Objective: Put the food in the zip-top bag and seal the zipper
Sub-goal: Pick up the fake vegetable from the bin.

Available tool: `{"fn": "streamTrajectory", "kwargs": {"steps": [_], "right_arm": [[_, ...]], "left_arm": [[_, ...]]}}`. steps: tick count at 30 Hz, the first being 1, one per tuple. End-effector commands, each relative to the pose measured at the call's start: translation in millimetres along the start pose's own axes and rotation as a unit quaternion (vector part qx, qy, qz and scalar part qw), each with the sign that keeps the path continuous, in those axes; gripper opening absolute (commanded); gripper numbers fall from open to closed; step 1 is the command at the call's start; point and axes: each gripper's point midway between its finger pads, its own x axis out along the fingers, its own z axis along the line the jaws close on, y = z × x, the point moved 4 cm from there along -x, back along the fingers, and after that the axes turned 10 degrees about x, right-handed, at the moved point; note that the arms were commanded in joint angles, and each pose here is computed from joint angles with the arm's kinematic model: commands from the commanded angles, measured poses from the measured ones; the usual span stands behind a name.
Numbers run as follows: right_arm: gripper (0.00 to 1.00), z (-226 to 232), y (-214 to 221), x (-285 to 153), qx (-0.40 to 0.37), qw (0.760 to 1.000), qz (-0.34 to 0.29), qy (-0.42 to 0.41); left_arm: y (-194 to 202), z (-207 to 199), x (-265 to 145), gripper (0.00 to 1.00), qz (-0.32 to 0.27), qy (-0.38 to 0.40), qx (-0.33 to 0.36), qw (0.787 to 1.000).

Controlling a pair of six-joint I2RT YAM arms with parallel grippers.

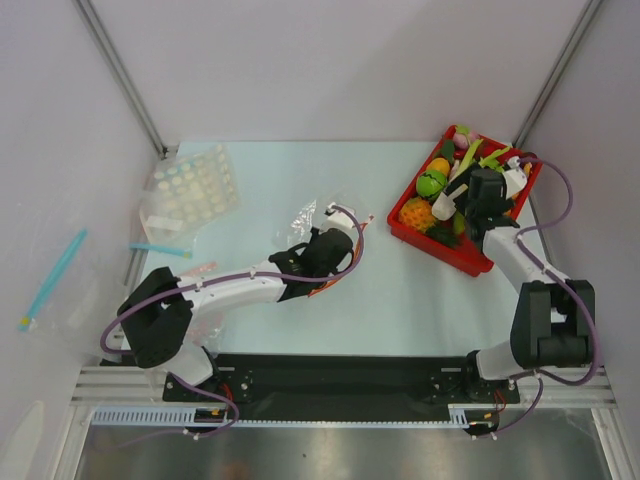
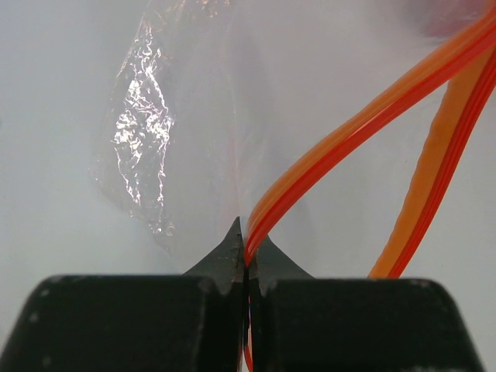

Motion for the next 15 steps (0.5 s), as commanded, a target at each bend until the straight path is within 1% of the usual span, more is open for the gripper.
{"fn": "streamTrajectory", "kwargs": {"steps": [1, 4, 10, 11, 14, 15], "right_arm": [[1.00, 22, -15, 16, 0.007, 1.000, -0.022, -0.015], [1.00, 21, -8, 31, 0.003, 1.000, -0.016, -0.006], [1.00, 17, 2, 51, 0.006, 1.000, -0.014, 0.004], [0.98, 17, 4, 54, 0.005, 1.000, -0.011, 0.003], [0.82, 19, 6, 56, 0.008, 1.000, -0.009, -0.004], [0.73, 19, 5, 54, 0.008, 1.000, -0.009, -0.006]], "left_arm": [[-10, -4, -2, 0.00, -0.021, 0.024, -0.023, 0.999], [-11, -10, -2, 0.00, -0.024, 0.046, -0.013, 0.999], [-11, -10, -2, 0.00, -0.020, 0.049, -0.011, 0.999], [-12, -9, -4, 0.00, -0.022, 0.047, -0.014, 0.999], [-13, -5, -6, 0.00, -0.025, 0.037, -0.018, 0.999], [-15, -3, -8, 0.00, -0.028, 0.036, -0.021, 0.999]]}}
